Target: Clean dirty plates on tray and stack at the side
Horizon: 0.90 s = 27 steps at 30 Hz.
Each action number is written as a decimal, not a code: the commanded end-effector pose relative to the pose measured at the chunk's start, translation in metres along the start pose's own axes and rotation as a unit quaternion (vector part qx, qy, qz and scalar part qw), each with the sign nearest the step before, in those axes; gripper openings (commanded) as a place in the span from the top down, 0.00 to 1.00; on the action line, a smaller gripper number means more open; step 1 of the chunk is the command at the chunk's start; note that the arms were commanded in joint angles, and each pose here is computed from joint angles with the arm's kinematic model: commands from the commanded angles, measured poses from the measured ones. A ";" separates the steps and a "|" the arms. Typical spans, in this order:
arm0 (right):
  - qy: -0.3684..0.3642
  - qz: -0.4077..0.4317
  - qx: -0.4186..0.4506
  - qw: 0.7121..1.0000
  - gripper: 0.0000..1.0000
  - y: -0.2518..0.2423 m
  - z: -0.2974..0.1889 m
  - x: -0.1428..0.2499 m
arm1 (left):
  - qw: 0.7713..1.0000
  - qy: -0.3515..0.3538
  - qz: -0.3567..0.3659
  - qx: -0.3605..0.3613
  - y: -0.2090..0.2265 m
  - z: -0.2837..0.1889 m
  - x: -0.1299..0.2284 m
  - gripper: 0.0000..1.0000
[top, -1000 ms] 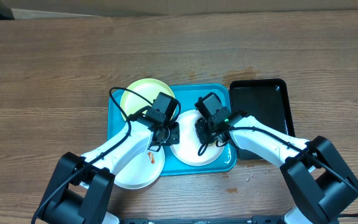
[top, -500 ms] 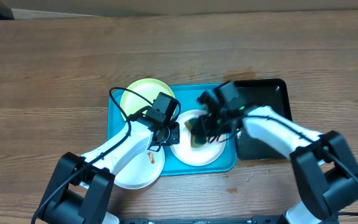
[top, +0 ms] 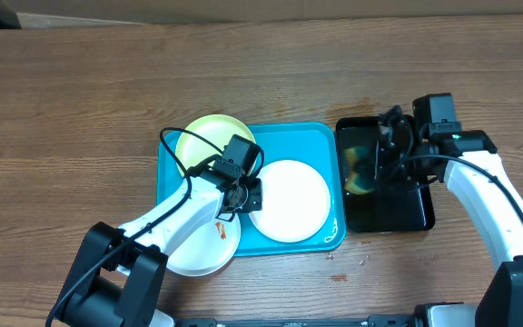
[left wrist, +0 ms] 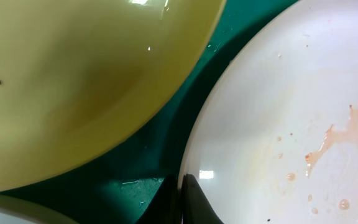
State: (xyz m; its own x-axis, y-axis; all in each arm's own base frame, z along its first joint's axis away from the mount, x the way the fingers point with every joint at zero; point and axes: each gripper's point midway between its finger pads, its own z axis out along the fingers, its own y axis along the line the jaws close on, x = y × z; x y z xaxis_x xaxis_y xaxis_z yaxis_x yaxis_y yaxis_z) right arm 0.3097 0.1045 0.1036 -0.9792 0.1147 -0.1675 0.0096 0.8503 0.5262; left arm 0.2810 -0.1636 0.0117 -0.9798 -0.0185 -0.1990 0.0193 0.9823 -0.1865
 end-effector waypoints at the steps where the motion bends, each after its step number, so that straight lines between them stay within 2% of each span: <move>1: -0.025 0.025 0.165 0.986 0.96 -0.062 -0.006 -0.005 | 1.000 0.004 0.004 -0.003 -0.002 -0.002 -0.001 0.96; 5: -0.016 0.038 0.191 0.981 0.96 -0.079 0.004 0.005 | 1.000 -0.016 0.005 -0.014 -0.005 -0.020 -0.018 0.96; 8: -0.011 0.041 0.193 0.980 0.96 -0.085 0.012 0.012 | 0.998 -0.048 0.005 -0.051 0.002 -0.040 -0.036 0.96; 11: -0.012 0.041 0.193 0.980 0.83 -0.090 0.019 0.017 | 0.994 -0.069 0.004 -0.082 0.008 -0.060 -0.050 0.96; 12: -0.012 0.042 0.193 0.980 0.75 -0.092 0.021 0.018 | 0.993 -0.074 0.006 -0.089 0.009 -0.065 -0.053 0.96; 14: -0.013 0.042 0.202 0.978 0.63 -0.097 0.022 0.020 | 0.992 -0.082 0.016 -0.098 0.009 -0.074 -0.059 0.96; 18: -0.018 0.040 0.204 0.978 0.47 -0.098 0.022 0.018 | 0.989 -0.097 0.015 -0.109 0.008 -0.090 -0.070 0.96; 21: -0.024 0.038 0.203 0.978 0.36 -0.097 0.022 0.015 | 0.989 -0.108 0.016 -0.105 0.003 -0.101 -0.079 0.96; 27: -0.037 0.040 0.200 0.978 0.27 -0.086 0.008 -0.003 | 0.981 -0.153 0.030 -0.114 -0.006 -0.123 -0.101 0.96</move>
State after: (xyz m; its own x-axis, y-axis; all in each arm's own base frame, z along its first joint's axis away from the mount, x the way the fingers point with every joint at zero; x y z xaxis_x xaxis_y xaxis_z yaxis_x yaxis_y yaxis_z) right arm 0.2939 0.0370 0.0346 -0.9671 0.2015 -0.1555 0.1750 0.9700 0.1685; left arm 0.3427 -0.1434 0.1218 -0.9171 -0.0056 -0.3987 -0.0148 0.9997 0.0201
